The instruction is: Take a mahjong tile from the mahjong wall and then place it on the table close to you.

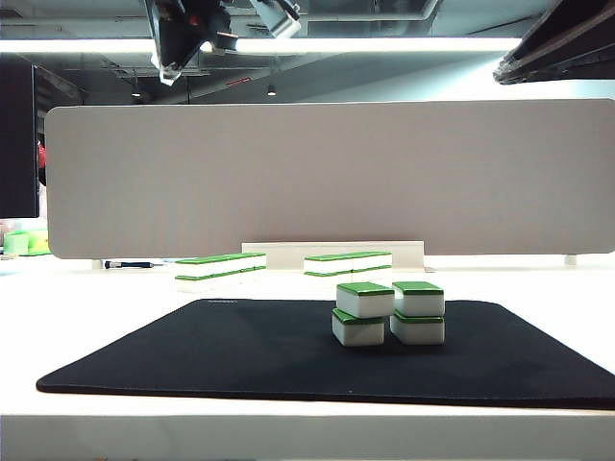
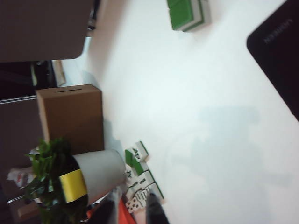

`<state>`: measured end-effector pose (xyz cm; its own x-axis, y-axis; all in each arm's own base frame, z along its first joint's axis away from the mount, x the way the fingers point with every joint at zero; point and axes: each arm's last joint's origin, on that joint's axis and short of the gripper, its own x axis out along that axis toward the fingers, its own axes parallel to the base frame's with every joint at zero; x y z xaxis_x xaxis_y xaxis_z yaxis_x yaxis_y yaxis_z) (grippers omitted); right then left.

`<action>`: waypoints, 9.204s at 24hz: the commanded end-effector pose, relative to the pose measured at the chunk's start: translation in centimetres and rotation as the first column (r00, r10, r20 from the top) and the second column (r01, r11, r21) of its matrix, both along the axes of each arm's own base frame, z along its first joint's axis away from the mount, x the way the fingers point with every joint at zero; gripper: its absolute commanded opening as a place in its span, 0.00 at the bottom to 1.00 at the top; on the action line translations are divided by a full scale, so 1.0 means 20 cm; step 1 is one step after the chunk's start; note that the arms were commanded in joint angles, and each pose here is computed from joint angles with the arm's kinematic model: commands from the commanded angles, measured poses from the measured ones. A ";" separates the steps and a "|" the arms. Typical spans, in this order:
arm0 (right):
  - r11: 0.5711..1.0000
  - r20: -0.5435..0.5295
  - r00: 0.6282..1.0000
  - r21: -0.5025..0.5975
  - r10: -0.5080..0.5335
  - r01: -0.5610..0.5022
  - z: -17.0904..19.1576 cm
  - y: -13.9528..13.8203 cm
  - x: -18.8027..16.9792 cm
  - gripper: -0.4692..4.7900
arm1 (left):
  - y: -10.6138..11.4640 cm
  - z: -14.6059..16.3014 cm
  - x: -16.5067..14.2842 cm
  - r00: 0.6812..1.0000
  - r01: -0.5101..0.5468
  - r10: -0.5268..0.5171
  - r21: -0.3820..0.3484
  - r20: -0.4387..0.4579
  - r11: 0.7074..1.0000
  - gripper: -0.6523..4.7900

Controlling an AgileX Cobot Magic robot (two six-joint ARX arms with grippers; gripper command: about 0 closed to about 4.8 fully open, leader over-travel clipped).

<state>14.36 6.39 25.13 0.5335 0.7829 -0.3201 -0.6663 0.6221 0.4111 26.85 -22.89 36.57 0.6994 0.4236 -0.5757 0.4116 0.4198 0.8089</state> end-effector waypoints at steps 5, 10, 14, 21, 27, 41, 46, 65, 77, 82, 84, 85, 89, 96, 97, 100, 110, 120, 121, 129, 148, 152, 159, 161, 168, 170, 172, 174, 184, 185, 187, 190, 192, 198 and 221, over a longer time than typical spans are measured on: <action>1.000 0.013 1.000 0.006 0.002 -0.002 0.01 0.00 0.00 0.09 | -0.04 0.04 0.00 0.988 -0.026 0.026 0.002 0.154 1.000 0.26; 1.000 0.013 1.000 0.005 0.002 -0.002 0.01 0.00 0.00 0.09 | -0.05 0.07 0.05 0.974 -0.015 0.029 -0.064 0.226 0.998 0.26; 1.000 0.013 1.000 0.006 0.002 -0.002 0.01 0.00 0.00 0.09 | -0.03 0.17 0.09 0.951 0.056 0.020 -0.235 0.309 0.970 0.26; 1.000 0.013 1.000 0.006 0.002 -0.002 0.01 0.00 0.00 0.09 | 0.15 0.32 0.14 0.915 0.274 -0.033 -0.560 0.403 0.782 0.26; 1.000 0.013 1.000 0.006 0.002 -0.002 0.01 0.00 0.00 0.09 | 0.36 0.23 0.14 0.908 0.274 0.057 -0.692 0.414 0.668 0.26; 1.000 0.013 1.000 0.006 0.002 -0.002 0.01 0.00 0.00 0.09 | 0.76 -0.19 -0.09 0.830 0.177 0.360 -0.814 0.425 0.553 0.26; 1.000 0.013 1.000 0.006 0.002 -0.002 0.01 0.00 0.00 0.09 | 0.88 -0.37 -0.24 0.818 0.121 0.419 -0.831 0.394 0.543 0.26; 1.000 0.013 1.000 0.006 0.003 -0.003 0.01 0.00 0.00 0.09 | 1.20 -1.06 -0.76 0.585 0.098 0.751 -0.946 0.306 0.309 0.26; 1.000 0.013 1.000 0.006 0.003 -0.003 0.01 0.00 0.00 0.09 | 1.21 -1.13 -0.81 0.606 0.069 0.738 -0.944 0.296 0.322 0.26; 1.000 0.013 1.000 0.006 0.003 -0.003 0.01 0.00 0.00 0.09 | 1.22 -1.13 -0.84 0.604 0.048 0.739 -0.939 0.298 0.340 0.26; 1.000 0.013 1.000 0.006 0.003 -0.003 0.01 0.00 0.00 0.09 | 1.22 -1.13 -0.84 0.607 0.045 0.735 -0.936 0.302 0.348 0.26; 1.000 0.013 1.000 0.006 0.003 -0.003 0.01 0.00 0.00 0.09 | 1.22 -1.13 -0.84 0.608 0.056 0.729 -0.932 0.316 0.357 0.26; 1.000 0.013 1.000 0.006 0.003 -0.003 0.01 0.00 0.00 0.09 | 1.21 -1.11 -0.85 0.637 0.108 0.690 -0.926 0.345 0.363 0.26; 1.000 0.013 1.000 0.006 0.003 -0.003 0.01 0.00 0.00 0.09 | 1.18 -1.09 -0.86 0.751 0.237 0.527 -0.907 0.399 0.348 0.26; 1.000 0.013 1.000 0.006 0.003 -0.003 0.01 0.00 0.00 0.09 | 1.18 -1.09 -0.86 0.750 0.237 0.530 -0.909 0.396 0.344 0.26; 1.000 0.013 1.000 0.006 0.003 -0.003 0.01 0.00 0.00 0.09 | 1.18 -1.09 -0.86 0.750 0.237 0.530 -0.908 0.396 0.344 0.26; 1.000 0.013 1.000 0.006 0.003 -0.003 0.01 0.00 0.00 0.09 | 1.18 -1.09 -0.86 0.749 0.237 0.530 -0.908 0.397 0.345 0.26; 1.000 0.013 1.000 0.006 0.003 -0.003 0.01 0.00 0.00 0.09 | 1.18 -1.09 -0.86 0.750 0.237 0.530 -0.908 0.397 0.345 0.26; 1.000 0.013 1.000 0.006 0.003 -0.003 0.01 0.00 0.00 0.09 | 1.18 -1.09 -0.86 0.750 0.237 0.530 -0.908 0.397 0.345 0.26; 0.999 0.052 0.999 -0.041 -0.014 0.016 0.00 0.00 0.00 0.09 | 1.18 -1.09 -0.86 0.750 0.237 0.530 -0.908 0.397 0.345 0.26; 0.871 0.224 0.861 -0.082 -0.457 0.484 -0.05 -0.19 0.01 0.09 | 1.18 -1.09 -0.86 0.750 0.238 0.529 -0.908 0.397 0.345 0.26; 0.833 0.260 0.824 -0.108 -0.503 0.543 -0.10 -0.24 -0.02 0.09 | 1.18 -1.09 -0.86 0.749 0.237 0.530 -0.908 0.397 0.345 0.26; 0.725 0.301 0.721 -0.119 -0.624 0.678 -0.17 -0.31 -0.07 0.09 | 1.18 -1.09 -0.86 0.750 0.237 0.530 -0.908 0.397 0.345 0.26; 0.700 0.315 0.693 -0.113 -0.648 0.706 -0.20 -0.33 -0.09 0.09 | 1.18 -1.09 -0.86 0.750 0.237 0.530 -0.908 0.397 0.345 0.26; 0.630 0.351 0.622 -0.108 -0.700 0.769 -0.27 -0.35 -0.14 0.09 | 1.18 -1.09 -0.86 0.750 0.237 0.530 -0.908 0.397 0.345 0.26; 0.608 0.364 0.598 -0.099 -0.714 0.787 -0.29 -0.35 -0.16 0.09 | 1.18 -1.09 -0.86 0.749 0.237 0.530 -0.908 0.397 0.345 0.26; 0.607 0.371 0.593 -0.093 -0.714 0.789 -0.32 -0.35 -0.17 0.09 | 1.18 -1.09 -0.86 0.749 0.237 0.530 -0.908 0.397 0.345 0.26; 0.608 0.371 0.594 -0.092 -0.714 0.789 -0.35 -0.35 -0.18 0.09 | 1.18 -1.09 -0.86 0.749 0.237 0.530 -0.908 0.397 0.345 0.26; 0.607 0.390 0.582 -0.070 -0.714 0.791 -0.47 -0.35 -0.21 0.09 | 1.18 -1.09 -0.86 0.749 0.237 0.530 -0.908 0.397 0.345 0.26; 0.607 0.393 0.580 -0.067 -0.714 0.792 -0.48 -0.35 -0.21 0.09 | 1.18 -1.09 -0.86 0.749 0.237 0.530 -0.908 0.397 0.345 0.26; 0.607 0.399 0.576 -0.060 -0.714 0.793 -0.49 -0.35 -0.22 0.09 | 1.18 -1.09 -0.86 0.749 0.237 0.530 -0.908 0.397 0.345 0.26; 0.607 0.401 0.575 -0.058 -0.713 0.793 -0.49 -0.35 -0.22 0.09 | 1.18 -1.09 -0.86 0.749 0.237 0.530 -0.908 0.397 0.345 0.26; 0.606 0.410 0.569 -0.047 -0.713 0.794 -0.48 -0.35 -0.23 0.09 | 1.18 -1.09 -0.86 0.750 0.237 0.530 -0.908 0.397 0.345 0.26; 0.590 0.389 0.580 -0.108 -0.715 0.800 -0.51 -0.35 -0.24 0.09 | 1.18 -1.09 -0.86 0.749 0.237 0.530 -0.908 0.397 0.345 0.26; 0.579 0.405 0.574 -0.126 -0.712 0.806 -0.52 -0.35 -0.24 0.09 | 1.18 -1.09 -0.86 0.749 0.237 0.530 -0.908 0.397 0.345 0.26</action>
